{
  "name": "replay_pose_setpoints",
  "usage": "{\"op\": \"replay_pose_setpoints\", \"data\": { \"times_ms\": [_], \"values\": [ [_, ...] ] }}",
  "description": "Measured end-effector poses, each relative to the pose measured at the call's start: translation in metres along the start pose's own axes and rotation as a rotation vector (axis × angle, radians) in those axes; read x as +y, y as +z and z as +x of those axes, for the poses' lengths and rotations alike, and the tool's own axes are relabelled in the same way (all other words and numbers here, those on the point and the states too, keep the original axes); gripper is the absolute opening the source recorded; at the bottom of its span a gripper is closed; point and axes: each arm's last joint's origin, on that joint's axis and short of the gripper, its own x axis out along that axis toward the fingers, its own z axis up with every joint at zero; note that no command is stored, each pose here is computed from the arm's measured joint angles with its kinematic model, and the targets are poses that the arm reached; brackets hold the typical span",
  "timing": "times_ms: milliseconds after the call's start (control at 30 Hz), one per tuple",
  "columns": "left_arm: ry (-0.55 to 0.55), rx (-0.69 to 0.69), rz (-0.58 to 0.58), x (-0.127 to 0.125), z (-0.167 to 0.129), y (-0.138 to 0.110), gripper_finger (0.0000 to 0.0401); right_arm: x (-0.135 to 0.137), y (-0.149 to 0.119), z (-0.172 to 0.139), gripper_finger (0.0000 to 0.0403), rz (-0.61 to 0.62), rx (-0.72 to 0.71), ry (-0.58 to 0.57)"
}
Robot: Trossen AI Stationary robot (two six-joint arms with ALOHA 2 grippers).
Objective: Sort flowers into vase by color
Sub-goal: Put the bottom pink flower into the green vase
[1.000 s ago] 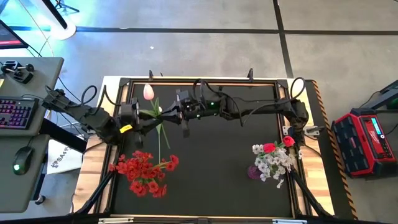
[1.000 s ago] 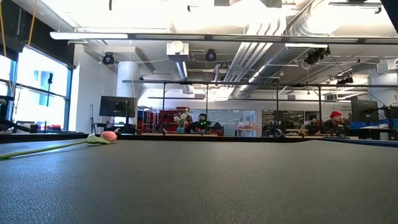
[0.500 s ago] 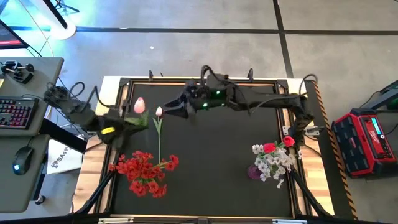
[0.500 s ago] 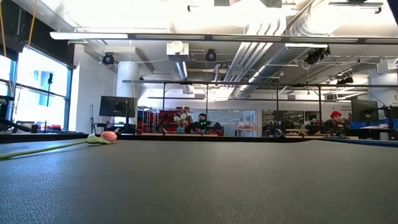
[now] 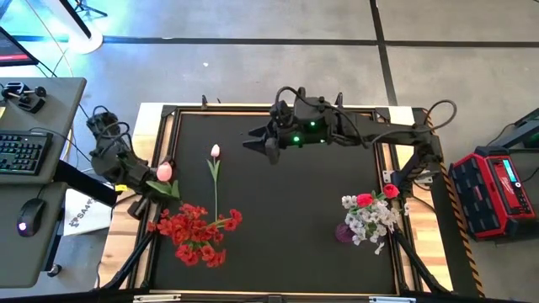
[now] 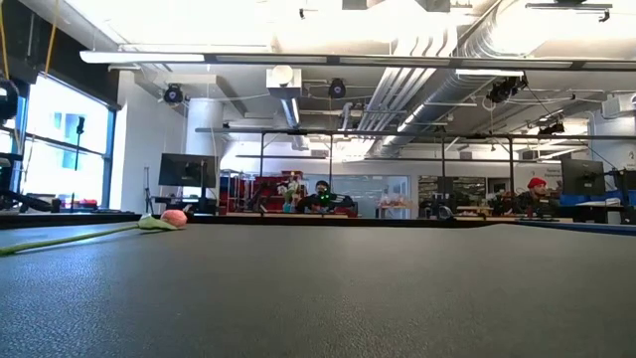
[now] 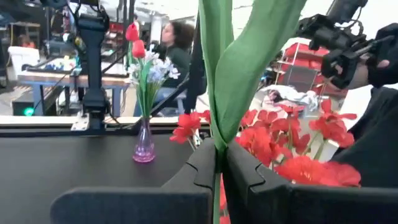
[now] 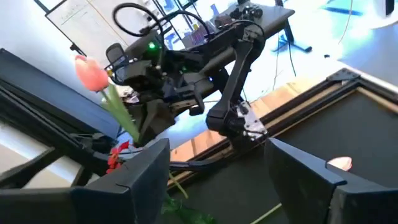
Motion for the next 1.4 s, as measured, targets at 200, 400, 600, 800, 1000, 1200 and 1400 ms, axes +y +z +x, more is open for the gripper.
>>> {"op": "replay_pose_setpoints", "data": {
  "times_ms": [200, 400, 600, 800, 1000, 1200, 1400],
  "values": [
    [-0.018, 0.003, -0.029, 0.000, 0.003, -0.028, 0.0000, -0.001, -0.002, -0.001, 0.0249, 0.030, 0.025, -0.017],
    [-0.020, 0.009, -0.065, -0.001, 0.009, -0.050, 0.0000, -0.002, -0.003, -0.001, 0.0249, 0.053, 0.032, -0.023],
    [-0.021, -0.002, -0.080, -0.001, 0.010, -0.054, 0.0000, -0.002, -0.003, -0.001, 0.0249, 0.054, 0.025, -0.036],
    [-0.018, -0.072, -0.106, -0.001, 0.008, -0.041, 0.0000, -0.003, -0.003, -0.001, 0.0249, 0.051, 0.024, -0.050],
    [-0.004, -0.132, -0.131, 0.000, 0.003, -0.020, 0.0000, -0.003, -0.003, -0.001, 0.0249, 0.051, 0.024, -0.056],
    [-0.007, -0.086, -0.187, 0.000, 0.003, -0.023, 0.0000, -0.003, -0.004, -0.001, 0.0249, 0.051, 0.026, -0.057],
    [-0.010, 0.009, -0.170, 0.001, 0.004, -0.033, 0.0000, -0.003, -0.004, -0.001, 0.0249, 0.046, 0.026, -0.057]
  ]
}}
